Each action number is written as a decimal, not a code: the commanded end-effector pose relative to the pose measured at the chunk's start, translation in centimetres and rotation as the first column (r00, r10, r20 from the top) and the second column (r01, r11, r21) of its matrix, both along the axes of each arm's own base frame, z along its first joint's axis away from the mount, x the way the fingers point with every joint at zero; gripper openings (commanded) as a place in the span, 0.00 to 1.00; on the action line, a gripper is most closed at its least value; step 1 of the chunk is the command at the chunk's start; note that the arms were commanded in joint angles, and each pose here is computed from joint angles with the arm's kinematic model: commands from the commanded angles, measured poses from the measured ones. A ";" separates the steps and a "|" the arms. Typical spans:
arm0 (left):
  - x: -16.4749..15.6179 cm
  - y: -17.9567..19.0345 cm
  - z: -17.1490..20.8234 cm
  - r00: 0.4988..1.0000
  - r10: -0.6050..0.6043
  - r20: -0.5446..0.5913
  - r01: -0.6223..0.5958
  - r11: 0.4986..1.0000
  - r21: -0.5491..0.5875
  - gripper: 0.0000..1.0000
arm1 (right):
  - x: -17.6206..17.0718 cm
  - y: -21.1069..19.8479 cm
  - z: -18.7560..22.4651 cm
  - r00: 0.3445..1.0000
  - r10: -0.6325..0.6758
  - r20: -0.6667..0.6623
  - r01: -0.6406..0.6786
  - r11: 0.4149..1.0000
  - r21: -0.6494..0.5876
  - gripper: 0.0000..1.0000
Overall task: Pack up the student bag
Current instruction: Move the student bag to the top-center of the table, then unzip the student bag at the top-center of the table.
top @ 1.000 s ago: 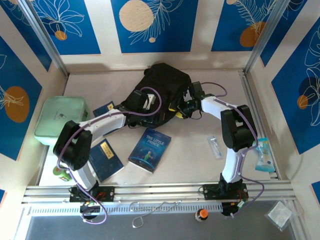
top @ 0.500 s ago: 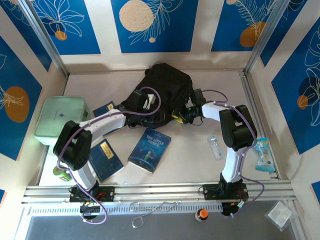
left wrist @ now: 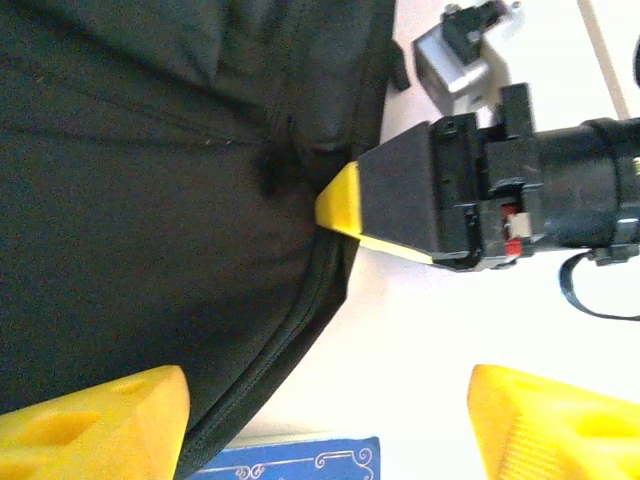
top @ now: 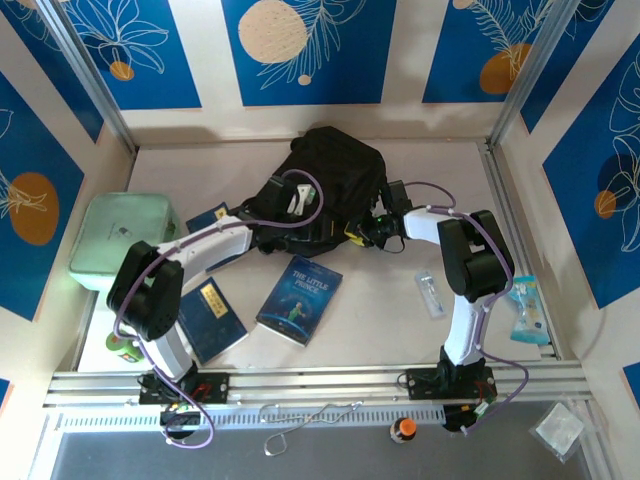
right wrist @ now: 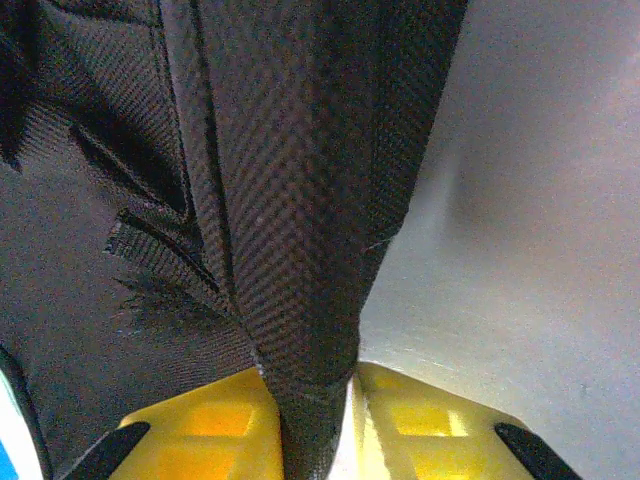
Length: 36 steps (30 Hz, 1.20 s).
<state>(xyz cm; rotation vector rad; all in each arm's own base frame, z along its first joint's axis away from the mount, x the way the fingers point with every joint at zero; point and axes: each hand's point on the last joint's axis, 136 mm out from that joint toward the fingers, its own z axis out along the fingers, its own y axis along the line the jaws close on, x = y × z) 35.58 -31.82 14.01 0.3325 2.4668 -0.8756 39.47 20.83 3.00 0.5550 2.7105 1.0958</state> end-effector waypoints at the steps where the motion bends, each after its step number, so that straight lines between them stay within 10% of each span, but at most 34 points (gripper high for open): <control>1: 0.0 -2.6 0.5 0.999 -0.031 -0.034 0.029 0.997 -0.069 0.66 | -2.0 -0.9 -1.8 0.997 -0.015 -0.079 0.013 1.000 -0.023 0.17; 12: 2.2 -3.2 -3.6 0.979 0.120 -0.168 -0.128 0.991 -0.038 0.45 | -4.9 2.9 0.2 0.999 0.054 -0.003 -0.053 0.991 0.125 0.17; 23: 2.6 -3.8 -5.1 0.953 0.178 -0.246 -0.198 0.978 -0.059 0.42 | -3.1 -1.5 5.7 0.986 -0.045 0.163 0.027 0.994 0.110 0.49; 36: 0.9 -3.1 -5.0 0.935 0.185 -0.302 -0.213 0.975 -0.066 0.43 | -2.0 -2.5 1.5 0.998 -0.051 0.023 0.049 0.997 0.058 0.34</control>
